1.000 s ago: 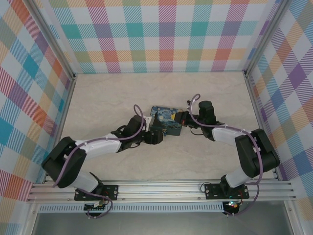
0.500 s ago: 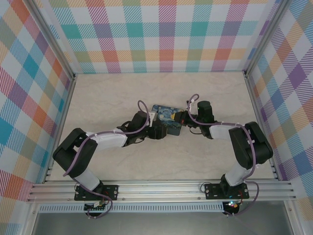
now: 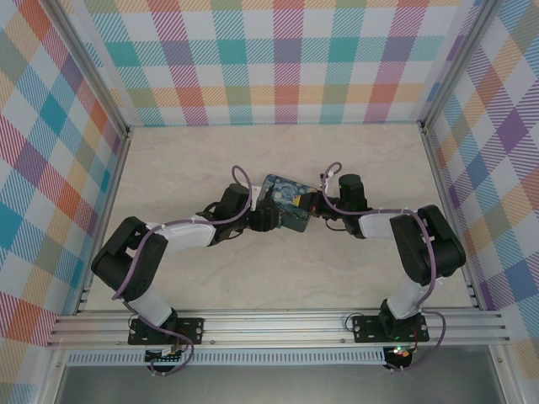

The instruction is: Unlock the padlock with the key

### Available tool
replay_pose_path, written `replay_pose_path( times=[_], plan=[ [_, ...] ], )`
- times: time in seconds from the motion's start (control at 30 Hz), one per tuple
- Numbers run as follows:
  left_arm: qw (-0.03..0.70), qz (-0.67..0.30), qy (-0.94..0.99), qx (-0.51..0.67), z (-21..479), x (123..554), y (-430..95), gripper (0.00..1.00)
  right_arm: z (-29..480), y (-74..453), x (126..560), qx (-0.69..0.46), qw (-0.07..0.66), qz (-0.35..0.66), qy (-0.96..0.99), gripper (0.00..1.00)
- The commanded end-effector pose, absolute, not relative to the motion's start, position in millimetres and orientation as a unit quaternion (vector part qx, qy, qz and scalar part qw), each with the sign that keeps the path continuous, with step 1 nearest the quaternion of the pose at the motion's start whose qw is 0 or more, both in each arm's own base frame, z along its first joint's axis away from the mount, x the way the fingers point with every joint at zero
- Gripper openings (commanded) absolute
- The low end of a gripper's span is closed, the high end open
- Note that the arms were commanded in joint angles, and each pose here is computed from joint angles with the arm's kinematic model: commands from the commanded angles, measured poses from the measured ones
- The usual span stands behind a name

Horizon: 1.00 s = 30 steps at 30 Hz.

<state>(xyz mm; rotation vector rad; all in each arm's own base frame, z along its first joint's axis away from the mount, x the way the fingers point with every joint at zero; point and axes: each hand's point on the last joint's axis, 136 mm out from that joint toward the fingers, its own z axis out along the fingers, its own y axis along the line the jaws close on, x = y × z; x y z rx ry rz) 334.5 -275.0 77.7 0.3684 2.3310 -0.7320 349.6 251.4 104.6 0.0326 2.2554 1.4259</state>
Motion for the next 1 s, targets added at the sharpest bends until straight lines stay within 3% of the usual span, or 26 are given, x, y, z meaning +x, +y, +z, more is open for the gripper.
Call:
replay_pose_path(
  times=[0.0,0.5,0.97],
  plan=[
    [0.341,-0.278,0.880,0.179,66,330,-278,0.72,81,246,340,0.033,0.206,0.508,0.836,0.00],
    [0.371,-0.281,0.858,0.220,42,331,-295,0.72,80,246,337,0.023,0.205,0.499,0.842,0.00],
    [0.381,-0.261,0.858,0.227,33,332,-308,0.64,81,246,332,0.016,0.207,0.495,0.844,0.00]
  ],
)
